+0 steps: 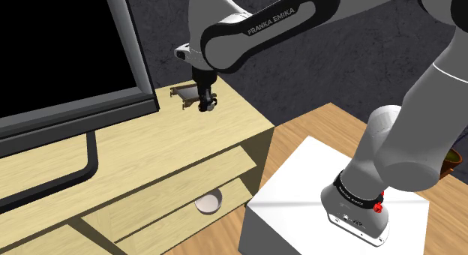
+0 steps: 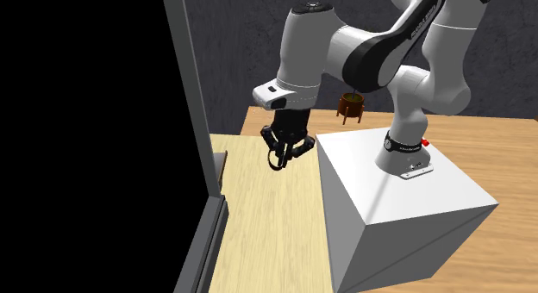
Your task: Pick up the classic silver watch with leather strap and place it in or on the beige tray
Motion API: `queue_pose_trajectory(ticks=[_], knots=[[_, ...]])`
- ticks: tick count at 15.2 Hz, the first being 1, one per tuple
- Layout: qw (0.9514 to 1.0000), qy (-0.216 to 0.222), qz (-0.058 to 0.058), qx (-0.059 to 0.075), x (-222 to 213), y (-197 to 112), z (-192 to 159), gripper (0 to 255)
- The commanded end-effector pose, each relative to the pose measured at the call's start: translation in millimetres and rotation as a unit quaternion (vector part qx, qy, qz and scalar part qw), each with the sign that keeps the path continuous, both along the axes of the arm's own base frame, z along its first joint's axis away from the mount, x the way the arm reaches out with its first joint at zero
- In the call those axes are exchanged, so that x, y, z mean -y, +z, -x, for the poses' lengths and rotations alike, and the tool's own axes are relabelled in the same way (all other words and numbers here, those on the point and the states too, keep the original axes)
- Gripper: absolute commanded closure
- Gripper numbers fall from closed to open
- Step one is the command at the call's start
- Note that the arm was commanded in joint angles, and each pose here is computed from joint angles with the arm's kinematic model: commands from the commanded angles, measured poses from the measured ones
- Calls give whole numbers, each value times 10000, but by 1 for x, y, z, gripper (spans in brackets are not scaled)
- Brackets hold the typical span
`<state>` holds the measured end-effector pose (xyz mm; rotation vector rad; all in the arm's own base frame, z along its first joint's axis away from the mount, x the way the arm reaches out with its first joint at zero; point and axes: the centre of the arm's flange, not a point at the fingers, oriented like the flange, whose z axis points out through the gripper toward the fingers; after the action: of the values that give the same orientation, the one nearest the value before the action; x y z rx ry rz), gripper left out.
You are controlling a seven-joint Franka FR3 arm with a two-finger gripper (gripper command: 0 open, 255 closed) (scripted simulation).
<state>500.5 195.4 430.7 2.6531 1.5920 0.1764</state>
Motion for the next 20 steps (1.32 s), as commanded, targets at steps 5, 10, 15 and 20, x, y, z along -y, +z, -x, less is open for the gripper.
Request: queue_pose_trajectory(ticks=[5, 10, 15, 20], knots=[[10000, 0, 1, -2, 0, 32, 1, 255], [10000, 0, 1, -2, 18, 38, -49, 255], [10000, 0, 1, -2, 41, 43, -111, 255], [10000, 0, 1, -2, 64, 49, -172, 255]])
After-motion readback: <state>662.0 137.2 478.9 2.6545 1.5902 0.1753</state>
